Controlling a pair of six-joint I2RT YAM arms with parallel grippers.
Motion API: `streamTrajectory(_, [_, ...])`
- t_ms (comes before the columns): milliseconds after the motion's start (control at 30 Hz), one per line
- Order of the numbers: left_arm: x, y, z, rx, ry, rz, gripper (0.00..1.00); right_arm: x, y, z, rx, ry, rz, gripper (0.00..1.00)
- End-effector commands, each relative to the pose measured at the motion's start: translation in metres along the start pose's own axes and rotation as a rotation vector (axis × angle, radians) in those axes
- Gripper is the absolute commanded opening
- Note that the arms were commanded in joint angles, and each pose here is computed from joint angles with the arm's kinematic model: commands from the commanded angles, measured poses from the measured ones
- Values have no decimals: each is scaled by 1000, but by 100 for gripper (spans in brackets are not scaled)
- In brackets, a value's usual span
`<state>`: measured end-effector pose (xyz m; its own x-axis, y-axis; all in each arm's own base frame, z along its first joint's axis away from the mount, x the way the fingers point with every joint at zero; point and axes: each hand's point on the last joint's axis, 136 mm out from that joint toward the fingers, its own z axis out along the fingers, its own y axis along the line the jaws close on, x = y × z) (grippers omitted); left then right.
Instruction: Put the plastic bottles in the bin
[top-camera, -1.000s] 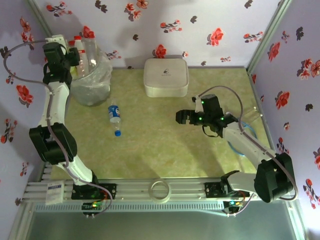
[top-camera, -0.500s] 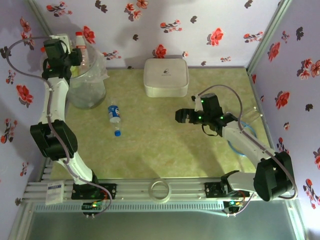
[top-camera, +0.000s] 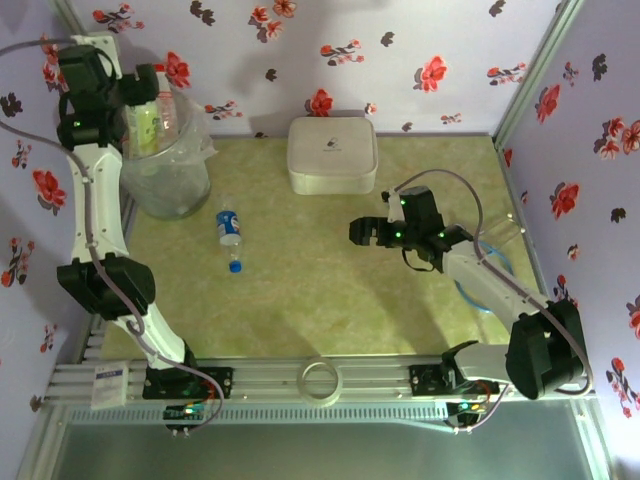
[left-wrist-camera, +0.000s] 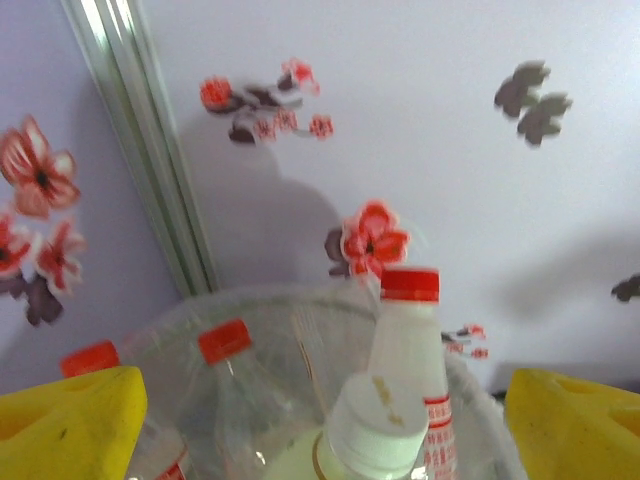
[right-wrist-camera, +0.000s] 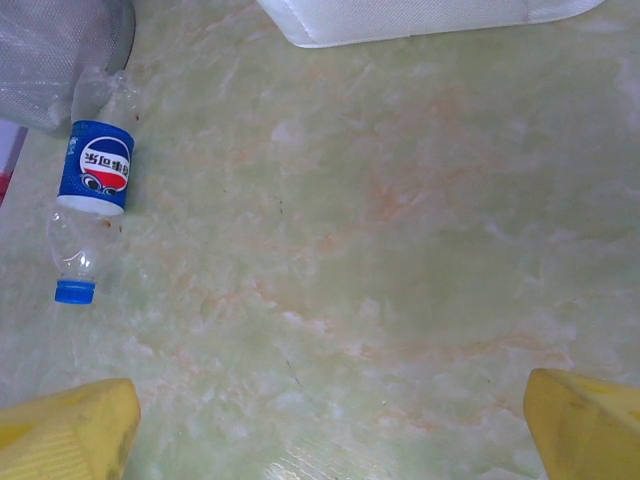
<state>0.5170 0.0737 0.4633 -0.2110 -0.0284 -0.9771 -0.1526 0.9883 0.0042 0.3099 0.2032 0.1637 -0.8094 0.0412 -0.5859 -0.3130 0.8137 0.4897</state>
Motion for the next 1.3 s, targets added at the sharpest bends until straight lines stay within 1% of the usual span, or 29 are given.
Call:
streamTrajectory(0, [-18,0,5,5,-27,-44,85,-1,6,3,-26,3,5,99])
streamTrajectory(100, [-29,-8,13,43,-30,-70,70,0,7,5,-27,8,7,99])
streamTrajectory(167, [-23,-13,24,58,-12,-72,61,0,8,7,-28,8,7,99])
streamTrajectory(267, [-7,-22,43,95,24,-67,51,1,10,8,-25,12,4,99])
streamTrajectory(367, [26,-29,61,112,118,-46,46,2,9,9,-17,21,-2,99])
streamTrajectory(433, [53,-28,69,107,202,-22,43,2,8,9,-12,23,-5,99])
streamTrajectory(533, [92,-25,66,89,313,12,40,2,8,8,-7,20,-8,99])
streamTrajectory(567, [103,-22,65,78,332,25,39,2,7,9,-5,21,-5,99])
streamTrajectory(667, [127,-10,54,25,340,22,32,3,7,10,-8,20,-5,99])
streamTrajectory(767, [151,-2,48,9,373,6,31,3,9,13,-15,26,-4,99])
streamTrajectory(833, [163,0,47,1,389,-27,30,4,10,13,-17,28,-7,99])
streamTrajectory(1033, [182,3,42,-8,431,-44,30,6,11,12,-14,28,-8,99])
streamTrajectory(1100, [183,5,42,-12,435,-49,30,7,11,13,-13,27,-7,99])
streamTrajectory(1167, [174,5,39,-8,418,-51,32,7,12,13,-16,29,-7,99])
streamTrajectory(1233, [155,3,35,6,375,-63,37,7,13,13,-17,30,-10,99])
streamTrajectory(1267, [146,2,32,14,354,-67,41,7,14,14,-18,31,-11,99])
